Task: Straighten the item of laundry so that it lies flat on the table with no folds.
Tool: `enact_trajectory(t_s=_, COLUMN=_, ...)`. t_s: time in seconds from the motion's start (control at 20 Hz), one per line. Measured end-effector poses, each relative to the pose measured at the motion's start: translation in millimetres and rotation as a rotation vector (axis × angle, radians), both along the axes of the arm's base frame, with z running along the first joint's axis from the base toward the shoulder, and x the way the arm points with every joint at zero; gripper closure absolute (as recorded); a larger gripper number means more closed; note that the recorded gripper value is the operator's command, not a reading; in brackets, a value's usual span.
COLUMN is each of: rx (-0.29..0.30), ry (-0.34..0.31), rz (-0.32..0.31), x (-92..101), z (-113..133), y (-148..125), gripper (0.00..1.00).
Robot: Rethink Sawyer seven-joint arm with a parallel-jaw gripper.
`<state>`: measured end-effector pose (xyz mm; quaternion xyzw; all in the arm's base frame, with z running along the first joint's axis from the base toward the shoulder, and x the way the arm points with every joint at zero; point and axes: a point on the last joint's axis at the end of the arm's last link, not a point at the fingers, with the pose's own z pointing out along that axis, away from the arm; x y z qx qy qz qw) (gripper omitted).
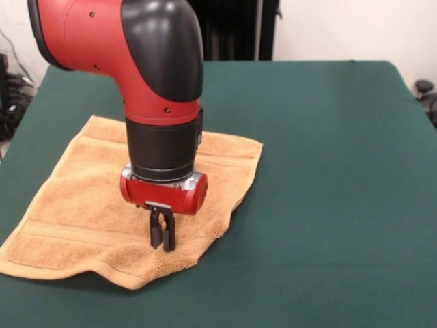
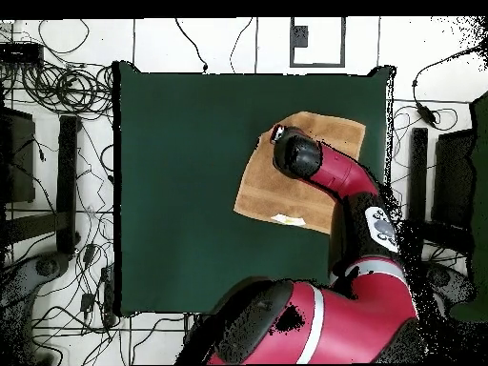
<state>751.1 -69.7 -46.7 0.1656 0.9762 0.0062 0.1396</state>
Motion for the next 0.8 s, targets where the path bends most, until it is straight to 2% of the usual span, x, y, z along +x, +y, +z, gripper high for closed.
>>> enact_trajectory(t_s=0.4, rx=0.011, ry=0.034, rz=0.003, x=-4.1, z=1.8, y=0.0, gripper=1.00)
enact_trajectory(t_s=0.8, rx=0.040, ry=0.127, rz=0.008, x=-15.9, z=5.1, y=-0.9, gripper=1.00)
